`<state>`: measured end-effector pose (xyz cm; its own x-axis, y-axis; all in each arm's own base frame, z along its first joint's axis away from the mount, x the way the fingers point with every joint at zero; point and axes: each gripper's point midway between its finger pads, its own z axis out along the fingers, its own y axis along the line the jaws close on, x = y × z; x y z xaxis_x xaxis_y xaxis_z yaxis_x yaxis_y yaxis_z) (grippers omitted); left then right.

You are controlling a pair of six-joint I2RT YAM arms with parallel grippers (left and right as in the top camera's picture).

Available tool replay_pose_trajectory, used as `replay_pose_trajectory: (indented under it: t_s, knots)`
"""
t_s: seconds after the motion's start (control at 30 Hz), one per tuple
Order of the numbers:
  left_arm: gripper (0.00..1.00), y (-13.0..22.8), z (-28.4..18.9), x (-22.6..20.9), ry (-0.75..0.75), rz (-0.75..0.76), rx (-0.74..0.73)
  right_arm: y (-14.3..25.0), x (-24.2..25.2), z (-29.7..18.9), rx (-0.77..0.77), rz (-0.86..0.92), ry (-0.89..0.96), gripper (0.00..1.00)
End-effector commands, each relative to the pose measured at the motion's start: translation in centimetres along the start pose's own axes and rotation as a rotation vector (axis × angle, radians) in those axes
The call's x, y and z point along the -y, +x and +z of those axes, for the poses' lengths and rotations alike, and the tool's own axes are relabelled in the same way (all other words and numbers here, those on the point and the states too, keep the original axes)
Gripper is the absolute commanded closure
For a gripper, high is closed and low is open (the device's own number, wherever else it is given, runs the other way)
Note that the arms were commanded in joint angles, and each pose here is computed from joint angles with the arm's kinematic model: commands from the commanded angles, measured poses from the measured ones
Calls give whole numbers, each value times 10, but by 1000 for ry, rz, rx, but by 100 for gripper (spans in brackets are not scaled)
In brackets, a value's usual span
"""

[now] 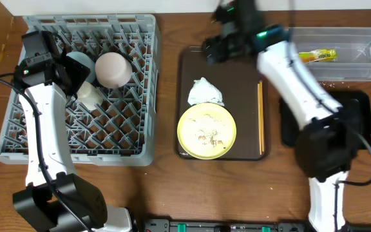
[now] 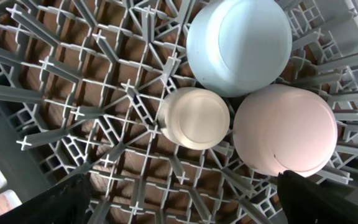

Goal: Sort waste into correct bins and load items into the dishwasher
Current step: 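Grasp the crumpled white paper on the tray with the right gripper, then carry the white paper into the clear bin and release it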

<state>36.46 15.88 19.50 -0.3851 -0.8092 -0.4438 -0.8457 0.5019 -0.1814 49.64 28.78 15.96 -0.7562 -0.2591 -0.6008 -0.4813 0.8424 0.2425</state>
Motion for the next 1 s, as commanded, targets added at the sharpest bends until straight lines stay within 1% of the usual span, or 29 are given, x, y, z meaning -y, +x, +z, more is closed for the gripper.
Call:
replay_pose_trajectory:
  t_s: [0.0,0.13,0.23,0.33,0.6,0.63,0.67,0.7,0.77,0.8,0.83,0.9,0.97]
  knots:
    - [3,-4,-6,0,6,-14,17,39,1,46,-110,-68,104,16]
    - [3,-4,-6,0,6,-14,17,69,-9,74,-192,-74,103,20]
    - [3,-4,-6,0,6,-14,17,87,0,85,-239,-23,167,24]
    - [3,-4,-6,0,6,-14,17,104,6,93,-292,1,187,27]
    - [3,-4,-6,0,6,-14,17,131,11,105,-364,80,213,38]
    - [3,-4,-6,0,6,-14,17,132,12,106,-366,93,216,45]
    - [3,-4,-6,0,6,-14,17,132,12,106,-364,105,218,60]
    - [3,-4,-6,0,6,-14,17,131,12,106,-361,113,220,66]
    - [3,-4,-6,0,6,-14,17,128,12,106,-348,127,220,86]
    - [3,-4,-6,0,6,-14,17,125,12,105,-343,127,220,94]
    - [3,-4,-6,0,6,-14,17,119,14,102,-328,126,230,99]
    - [3,-4,-6,0,6,-14,17,104,22,92,-290,127,267,99]
    - [3,-4,-6,0,6,-14,17,81,38,73,-224,159,347,99]
